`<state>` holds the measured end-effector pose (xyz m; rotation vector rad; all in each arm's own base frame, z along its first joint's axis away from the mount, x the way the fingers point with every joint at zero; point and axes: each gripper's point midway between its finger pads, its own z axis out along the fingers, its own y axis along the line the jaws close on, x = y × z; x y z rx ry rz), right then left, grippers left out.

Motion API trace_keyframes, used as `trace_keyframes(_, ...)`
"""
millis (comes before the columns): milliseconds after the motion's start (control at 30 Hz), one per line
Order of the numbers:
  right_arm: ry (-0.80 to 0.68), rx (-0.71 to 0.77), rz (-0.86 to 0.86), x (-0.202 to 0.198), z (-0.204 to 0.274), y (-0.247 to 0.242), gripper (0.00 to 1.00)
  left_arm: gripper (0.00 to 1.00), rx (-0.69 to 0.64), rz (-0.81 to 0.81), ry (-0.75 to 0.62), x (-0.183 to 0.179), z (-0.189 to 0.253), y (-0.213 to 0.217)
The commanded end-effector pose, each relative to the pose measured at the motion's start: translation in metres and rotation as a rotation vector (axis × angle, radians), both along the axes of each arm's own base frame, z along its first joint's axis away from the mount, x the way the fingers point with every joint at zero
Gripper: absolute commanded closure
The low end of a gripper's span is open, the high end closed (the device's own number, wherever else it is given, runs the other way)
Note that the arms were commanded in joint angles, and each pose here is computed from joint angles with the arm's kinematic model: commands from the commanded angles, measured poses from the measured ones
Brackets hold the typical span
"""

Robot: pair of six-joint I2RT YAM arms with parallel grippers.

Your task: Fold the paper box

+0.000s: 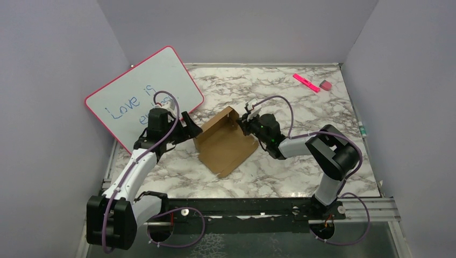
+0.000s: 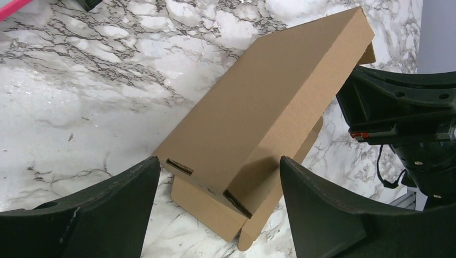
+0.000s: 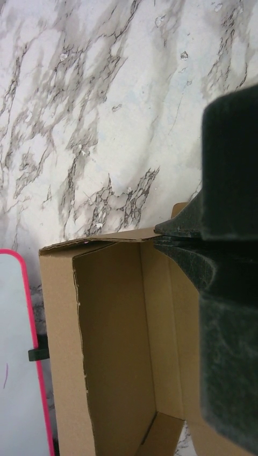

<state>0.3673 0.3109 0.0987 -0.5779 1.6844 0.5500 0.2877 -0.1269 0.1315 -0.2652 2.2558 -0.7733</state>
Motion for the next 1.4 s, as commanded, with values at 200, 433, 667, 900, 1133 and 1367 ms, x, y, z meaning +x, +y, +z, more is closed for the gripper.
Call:
trace_keyframes(200, 0.057, -0.079, 0.021, -0.01, -0.032, -0.003, 0.99, 0.15, 0.15, 0.044, -0.171, 0.018, 0.061, 0.025)
trace_keyframes(433, 0.062, -0.08, 0.026, -0.011, -0.035, -0.002, 0.99, 0.15, 0.014, -0.044, -0.216, 0.046, 0.08, -0.014)
trace_keyframes(667, 0.055, -0.083, 0.039, -0.012, -0.032, 0.0, 0.99, 0.16, -0.055, -0.114, -0.217, 0.076, 0.064, -0.066)
trace_keyframes(900, 0.059, -0.087, 0.045, -0.012, -0.033, 0.001, 0.99, 0.23, -0.096, -0.156, -0.235, 0.098, 0.053, -0.097)
trace_keyframes(1133, 0.06, -0.087, 0.048, -0.012, -0.033, 0.002, 0.99, 0.3, -0.125, -0.178, -0.237, 0.114, 0.042, -0.114)
trace_keyframes(1367, 0.043, -0.109, 0.059, -0.013, -0.032, 0.001, 0.99, 0.36, -0.118, -0.202, -0.21, 0.117, 0.025, -0.126)
